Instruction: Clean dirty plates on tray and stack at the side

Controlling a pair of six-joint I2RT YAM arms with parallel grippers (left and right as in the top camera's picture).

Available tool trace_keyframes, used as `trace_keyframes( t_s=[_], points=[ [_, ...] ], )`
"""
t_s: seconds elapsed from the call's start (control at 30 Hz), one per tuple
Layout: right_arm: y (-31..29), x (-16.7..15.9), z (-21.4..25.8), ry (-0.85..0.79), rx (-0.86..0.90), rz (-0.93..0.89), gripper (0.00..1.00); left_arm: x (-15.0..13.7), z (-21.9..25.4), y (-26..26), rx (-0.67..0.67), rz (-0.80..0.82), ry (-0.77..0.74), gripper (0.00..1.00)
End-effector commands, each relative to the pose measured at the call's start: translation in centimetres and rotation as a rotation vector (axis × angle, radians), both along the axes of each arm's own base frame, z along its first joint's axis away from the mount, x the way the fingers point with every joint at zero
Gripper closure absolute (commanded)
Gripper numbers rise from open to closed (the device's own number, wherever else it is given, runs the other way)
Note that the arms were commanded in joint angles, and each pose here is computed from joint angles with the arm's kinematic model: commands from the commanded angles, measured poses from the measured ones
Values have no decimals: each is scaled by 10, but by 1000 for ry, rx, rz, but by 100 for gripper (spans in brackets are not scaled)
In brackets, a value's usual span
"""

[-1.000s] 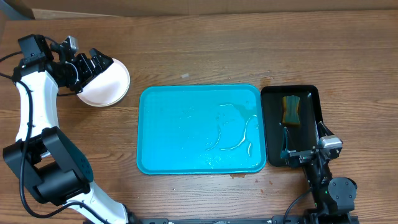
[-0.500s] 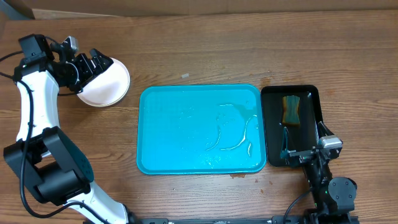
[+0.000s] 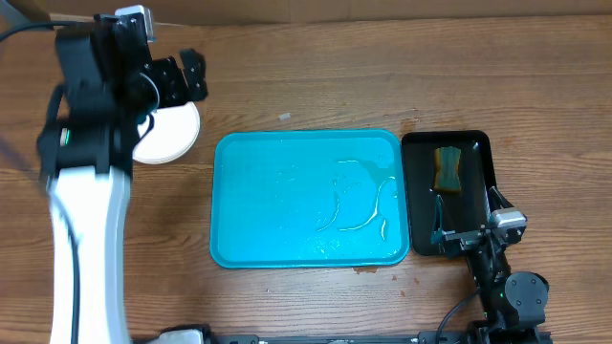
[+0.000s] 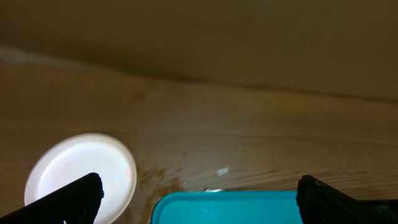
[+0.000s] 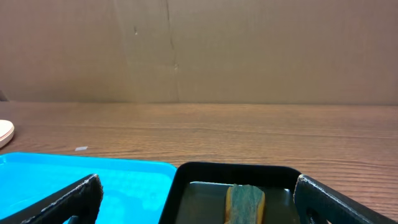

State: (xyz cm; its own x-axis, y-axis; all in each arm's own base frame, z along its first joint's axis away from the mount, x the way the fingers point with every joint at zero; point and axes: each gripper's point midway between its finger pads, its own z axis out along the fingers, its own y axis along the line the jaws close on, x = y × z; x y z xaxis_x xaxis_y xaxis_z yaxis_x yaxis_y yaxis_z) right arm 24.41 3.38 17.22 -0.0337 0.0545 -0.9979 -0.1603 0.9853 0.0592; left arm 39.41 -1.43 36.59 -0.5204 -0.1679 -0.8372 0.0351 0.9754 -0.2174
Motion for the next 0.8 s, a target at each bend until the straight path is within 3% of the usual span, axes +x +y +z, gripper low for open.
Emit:
trace_keyframes(
  t_s=[0.0, 0.2, 0.37, 0.6, 0.77],
  points=[
    [-2, 0, -2, -6, -7, -12, 0, -37, 49, -19, 26, -35, -136, 0],
    [-2, 0, -2, -6, -7, -12, 0, -115, 89, -35, 15, -96, -298, 0],
    [-2, 0, -2, -6, -7, -12, 0, -165, 70, -24, 24, -64, -345, 0],
    [-2, 0, -2, -6, -7, -12, 0, -197, -5, -10, 48, -1, -336, 0],
    [-2, 0, -2, -6, -7, -12, 0, -201, -14, -5, 42, 29, -492, 0]
  ],
)
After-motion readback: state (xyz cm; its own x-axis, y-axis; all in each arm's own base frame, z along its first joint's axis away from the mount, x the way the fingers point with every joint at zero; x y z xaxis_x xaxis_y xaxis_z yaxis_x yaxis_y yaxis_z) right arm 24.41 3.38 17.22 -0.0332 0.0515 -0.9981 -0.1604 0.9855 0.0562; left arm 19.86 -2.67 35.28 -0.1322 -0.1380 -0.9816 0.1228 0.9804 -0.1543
